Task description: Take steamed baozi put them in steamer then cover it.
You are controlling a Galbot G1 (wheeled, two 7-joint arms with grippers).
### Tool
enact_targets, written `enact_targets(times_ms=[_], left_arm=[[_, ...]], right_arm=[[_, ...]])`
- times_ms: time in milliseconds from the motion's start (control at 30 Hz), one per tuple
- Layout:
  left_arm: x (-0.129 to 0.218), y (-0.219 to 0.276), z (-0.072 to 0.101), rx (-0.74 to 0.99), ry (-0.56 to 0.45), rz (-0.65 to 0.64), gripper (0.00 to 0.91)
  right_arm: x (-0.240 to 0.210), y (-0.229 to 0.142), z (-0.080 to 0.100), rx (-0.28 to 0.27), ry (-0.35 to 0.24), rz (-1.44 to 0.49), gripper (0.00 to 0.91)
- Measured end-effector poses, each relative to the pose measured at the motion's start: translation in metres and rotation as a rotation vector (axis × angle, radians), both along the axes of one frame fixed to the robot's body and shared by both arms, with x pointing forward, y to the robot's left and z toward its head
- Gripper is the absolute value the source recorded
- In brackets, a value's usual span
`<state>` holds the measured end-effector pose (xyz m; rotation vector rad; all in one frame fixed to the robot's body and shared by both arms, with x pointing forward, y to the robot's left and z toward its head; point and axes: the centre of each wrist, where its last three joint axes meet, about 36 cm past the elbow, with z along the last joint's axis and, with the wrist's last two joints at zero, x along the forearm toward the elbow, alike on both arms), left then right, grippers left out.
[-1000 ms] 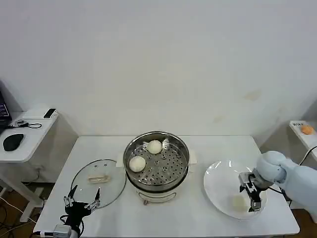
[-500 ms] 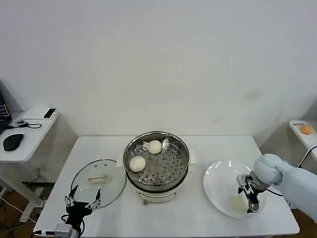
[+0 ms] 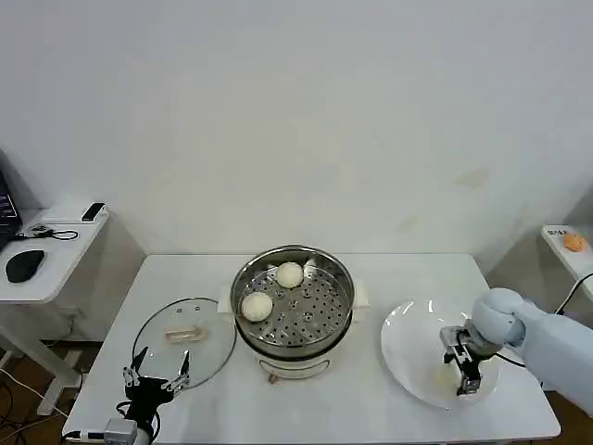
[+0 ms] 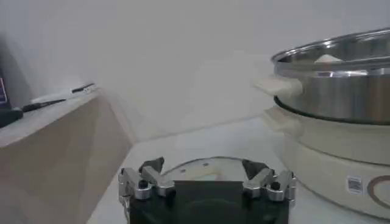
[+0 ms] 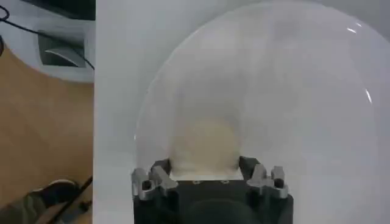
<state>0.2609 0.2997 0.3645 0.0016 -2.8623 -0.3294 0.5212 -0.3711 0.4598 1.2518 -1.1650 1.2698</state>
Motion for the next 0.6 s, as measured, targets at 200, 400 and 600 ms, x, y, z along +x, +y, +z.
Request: enact_targets(times_ms=[200, 400, 600], left_arm=[[0.003, -0.002, 0.0, -0.004, -0.006, -0.002, 0.907], [0.005, -0.003, 0.001, -0.007, -0.012, -0.004, 0.907], [0.007, -0.003, 0.002, -0.007, -0.018, -0.004, 0.907]], right_arm=[[0.004, -0.003, 0.021, 0.013, -0.03, -0.007, 0.746], [0.01, -0.002, 0.052, 0.046, -0.077, -0.009, 0.746], [0.026, 0.01, 0.097, 0.1, -0.14, 0.016, 0.746]])
